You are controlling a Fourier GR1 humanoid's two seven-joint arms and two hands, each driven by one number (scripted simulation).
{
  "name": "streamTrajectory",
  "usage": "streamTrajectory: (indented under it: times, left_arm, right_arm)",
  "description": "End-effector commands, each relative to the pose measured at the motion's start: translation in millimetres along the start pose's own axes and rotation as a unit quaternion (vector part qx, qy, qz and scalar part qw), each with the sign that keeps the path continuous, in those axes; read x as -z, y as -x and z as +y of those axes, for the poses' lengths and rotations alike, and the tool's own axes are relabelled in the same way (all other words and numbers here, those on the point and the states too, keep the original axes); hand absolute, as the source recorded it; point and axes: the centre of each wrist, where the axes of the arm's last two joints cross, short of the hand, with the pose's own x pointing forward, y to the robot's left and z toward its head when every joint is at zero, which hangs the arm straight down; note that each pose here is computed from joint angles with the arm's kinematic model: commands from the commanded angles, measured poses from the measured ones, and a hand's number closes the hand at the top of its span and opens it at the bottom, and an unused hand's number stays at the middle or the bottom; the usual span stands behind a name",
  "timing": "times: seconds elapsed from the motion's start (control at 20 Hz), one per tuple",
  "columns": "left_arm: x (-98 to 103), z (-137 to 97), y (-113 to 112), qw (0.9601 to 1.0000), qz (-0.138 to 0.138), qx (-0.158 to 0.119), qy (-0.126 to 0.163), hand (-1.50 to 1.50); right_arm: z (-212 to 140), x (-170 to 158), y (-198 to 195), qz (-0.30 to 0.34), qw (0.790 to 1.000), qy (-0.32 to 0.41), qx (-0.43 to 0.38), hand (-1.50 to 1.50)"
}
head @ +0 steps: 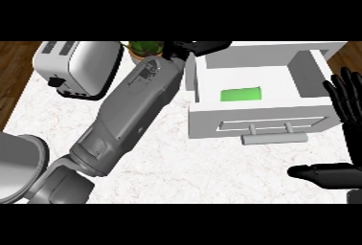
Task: Pick up the cup, place it into the drawer and close the drawer
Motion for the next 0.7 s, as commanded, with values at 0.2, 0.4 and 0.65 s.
streamTrajectory:
  times: [0.2, 0.4, 0.65]
  left_arm:
    - [-6.1, -9.7, 16.8, 0.9967, 0.036, 0.071, -0.016, 1.5]
    - [-11.4, -9.6, 27.3, 0.9929, 0.061, 0.1, 0.022, 1.5]
    - [-39.4, -12.9, 55.4, 0.9866, 0.086, 0.134, 0.034, -1.5]
  right_arm:
    - [1.8, 17.9, 0.7, -0.006, 1.0, -0.014, 0.0, -1.5]
    - [-2.9, 9.9, 7.4, -0.003, 1.0, -0.02, -0.006, -1.5]
    - [0.3, 12.5, 7.0, -0.014, 1.0, -0.026, 0.007, -1.5]
